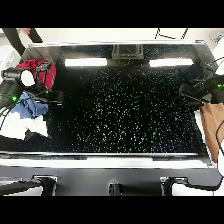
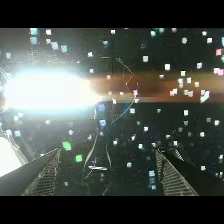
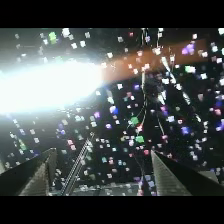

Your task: Fold the clothes and pants, and hang the long-sleeved shirts on hangers.

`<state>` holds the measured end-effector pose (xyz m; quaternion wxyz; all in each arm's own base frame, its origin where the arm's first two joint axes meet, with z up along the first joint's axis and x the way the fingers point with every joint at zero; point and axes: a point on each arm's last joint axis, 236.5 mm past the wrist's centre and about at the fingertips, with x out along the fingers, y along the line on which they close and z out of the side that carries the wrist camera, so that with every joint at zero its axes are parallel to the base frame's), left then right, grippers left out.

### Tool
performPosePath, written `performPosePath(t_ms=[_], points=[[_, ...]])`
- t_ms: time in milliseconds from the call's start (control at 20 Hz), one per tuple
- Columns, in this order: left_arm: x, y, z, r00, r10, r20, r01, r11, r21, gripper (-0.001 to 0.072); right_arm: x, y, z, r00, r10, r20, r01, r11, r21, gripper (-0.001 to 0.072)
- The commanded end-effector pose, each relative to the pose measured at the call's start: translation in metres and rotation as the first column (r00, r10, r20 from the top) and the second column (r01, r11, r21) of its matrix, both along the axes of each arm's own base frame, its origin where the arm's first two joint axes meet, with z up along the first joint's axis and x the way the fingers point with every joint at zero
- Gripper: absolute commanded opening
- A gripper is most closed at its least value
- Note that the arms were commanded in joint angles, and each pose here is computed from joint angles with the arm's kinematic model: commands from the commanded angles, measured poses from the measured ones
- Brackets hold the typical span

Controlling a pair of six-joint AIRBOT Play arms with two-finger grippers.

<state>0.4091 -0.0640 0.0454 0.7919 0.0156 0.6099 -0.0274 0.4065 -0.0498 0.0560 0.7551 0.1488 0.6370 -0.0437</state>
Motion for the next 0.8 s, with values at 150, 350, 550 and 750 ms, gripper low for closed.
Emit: performPosePath(t_ms=[150,350,550,750], points=[[0.0,0.0,0.0,1.0,-0.001,0.0,0.001,1.0,0.0,0.0708,0.0,0.0,0.0,1.0,0.001,-0.001,-0.001,1.0,0.0,0.0695],[0.0,0.0,0.0,1.0,-0.001,0.0,0.001,1.0,0.0,0.0708,0.0,0.0,0.0,1.0,0.001,-0.001,-0.001,1.0,0.0,0.0695],[0.0,0.0,0.0,1.0,-0.001,0.0,0.001,1.0,0.0,0.0708,0.0,0.0,0.0,1.0,0.001,-0.001,-0.001,1.0,0.0,0.0695],[0.013,-0.002,0.003,0.998,-0.001,0.055,0.002,1.0,-0.01,0.0708,0.022,-0.005,0.004,0.995,-0.014,0.095,0.016,1.0,-0.018,0.0695]])
